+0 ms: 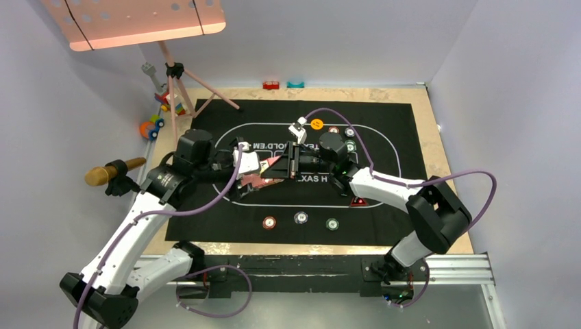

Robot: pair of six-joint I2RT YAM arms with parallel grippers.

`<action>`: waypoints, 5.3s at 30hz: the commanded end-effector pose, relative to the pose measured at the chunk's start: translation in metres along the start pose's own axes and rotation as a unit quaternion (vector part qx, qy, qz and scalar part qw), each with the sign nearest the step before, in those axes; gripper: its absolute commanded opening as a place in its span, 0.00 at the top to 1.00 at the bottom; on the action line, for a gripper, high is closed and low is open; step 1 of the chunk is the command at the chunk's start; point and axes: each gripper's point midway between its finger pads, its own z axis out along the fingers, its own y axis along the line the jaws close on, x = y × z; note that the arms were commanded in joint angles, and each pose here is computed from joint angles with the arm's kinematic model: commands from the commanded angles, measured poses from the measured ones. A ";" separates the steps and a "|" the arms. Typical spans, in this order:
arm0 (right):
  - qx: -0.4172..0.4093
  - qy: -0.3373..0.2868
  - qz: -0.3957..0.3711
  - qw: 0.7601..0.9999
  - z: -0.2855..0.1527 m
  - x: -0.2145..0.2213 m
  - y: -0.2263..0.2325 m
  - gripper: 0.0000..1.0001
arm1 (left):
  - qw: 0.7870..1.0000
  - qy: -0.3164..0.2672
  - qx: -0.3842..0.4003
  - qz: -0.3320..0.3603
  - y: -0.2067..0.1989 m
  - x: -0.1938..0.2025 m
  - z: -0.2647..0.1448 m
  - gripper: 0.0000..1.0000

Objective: Distribute texas hold em gaming equipment

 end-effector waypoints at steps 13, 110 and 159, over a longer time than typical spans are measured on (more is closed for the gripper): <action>-0.089 0.004 -0.043 0.995 -0.005 -0.009 0.059 0.83 | 0.999 -0.012 0.028 0.021 0.005 -0.008 0.016 0.06; 0.081 -0.029 -0.032 0.996 0.020 -0.002 0.030 0.99 | 0.998 0.038 -0.040 -0.005 -0.014 0.028 0.024 0.58; 0.155 0.047 -0.053 0.985 -0.015 0.028 -0.020 0.63 | 0.998 0.049 -0.011 -0.041 -0.030 0.024 0.012 1.00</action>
